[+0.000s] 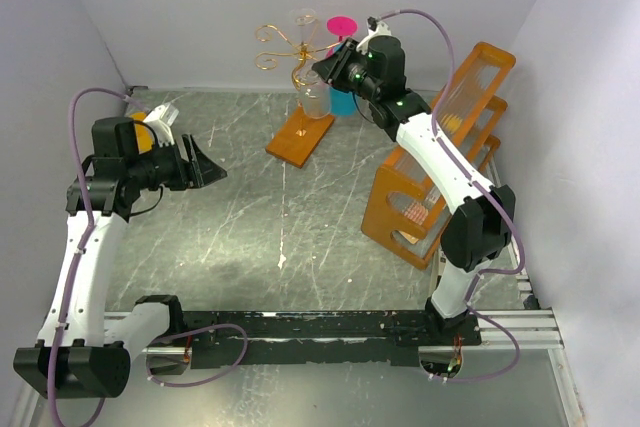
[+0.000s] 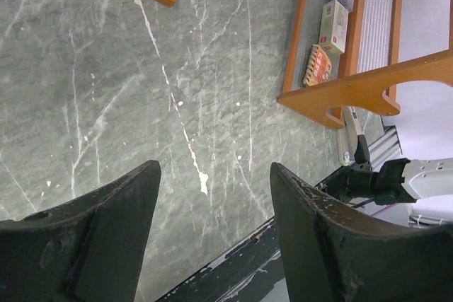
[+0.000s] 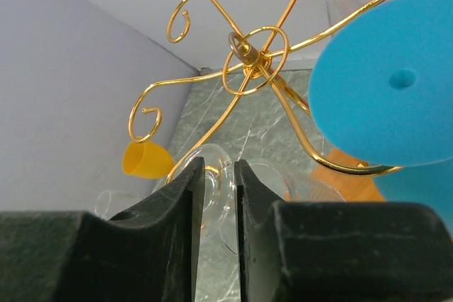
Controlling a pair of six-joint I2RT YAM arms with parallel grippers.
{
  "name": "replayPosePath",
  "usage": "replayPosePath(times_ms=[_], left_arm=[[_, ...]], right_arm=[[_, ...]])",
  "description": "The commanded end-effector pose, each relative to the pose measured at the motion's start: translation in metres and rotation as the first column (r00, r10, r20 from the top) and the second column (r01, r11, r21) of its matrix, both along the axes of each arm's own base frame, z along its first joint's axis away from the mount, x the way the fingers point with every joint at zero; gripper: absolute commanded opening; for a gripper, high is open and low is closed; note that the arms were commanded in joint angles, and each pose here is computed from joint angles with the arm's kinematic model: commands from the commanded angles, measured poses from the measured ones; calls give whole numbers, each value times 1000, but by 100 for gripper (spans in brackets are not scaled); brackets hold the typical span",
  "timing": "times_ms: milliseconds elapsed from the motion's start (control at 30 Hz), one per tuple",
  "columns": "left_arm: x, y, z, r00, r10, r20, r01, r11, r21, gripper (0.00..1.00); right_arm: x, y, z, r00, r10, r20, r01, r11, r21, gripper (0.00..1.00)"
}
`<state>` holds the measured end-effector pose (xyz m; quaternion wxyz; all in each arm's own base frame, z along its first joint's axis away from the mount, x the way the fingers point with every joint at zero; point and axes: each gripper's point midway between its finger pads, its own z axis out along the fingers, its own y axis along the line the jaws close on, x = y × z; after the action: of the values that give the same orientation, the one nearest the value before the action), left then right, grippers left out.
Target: Take the wine glass off the wine glass rack
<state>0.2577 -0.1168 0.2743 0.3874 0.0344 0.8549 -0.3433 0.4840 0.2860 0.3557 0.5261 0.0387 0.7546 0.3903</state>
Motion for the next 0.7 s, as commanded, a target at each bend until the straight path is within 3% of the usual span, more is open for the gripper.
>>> replayPosePath(times_ms=[0,100,667], left_arm=[[-1,-2,13,999,-19,40,18,1000,15,73],[-1,-1,14,999,-18,41,17,1000,16,73],[0,1,18,999,-2,51,1,1000,24,73]], right_arm=[[2,-6,-19,997,-35,-75,33,999,-25,10],[-1,-4,-15,996,-29,-80,30,1000,8,0],[-8,-4,24,996,-27,-81,37,992,124,0]])
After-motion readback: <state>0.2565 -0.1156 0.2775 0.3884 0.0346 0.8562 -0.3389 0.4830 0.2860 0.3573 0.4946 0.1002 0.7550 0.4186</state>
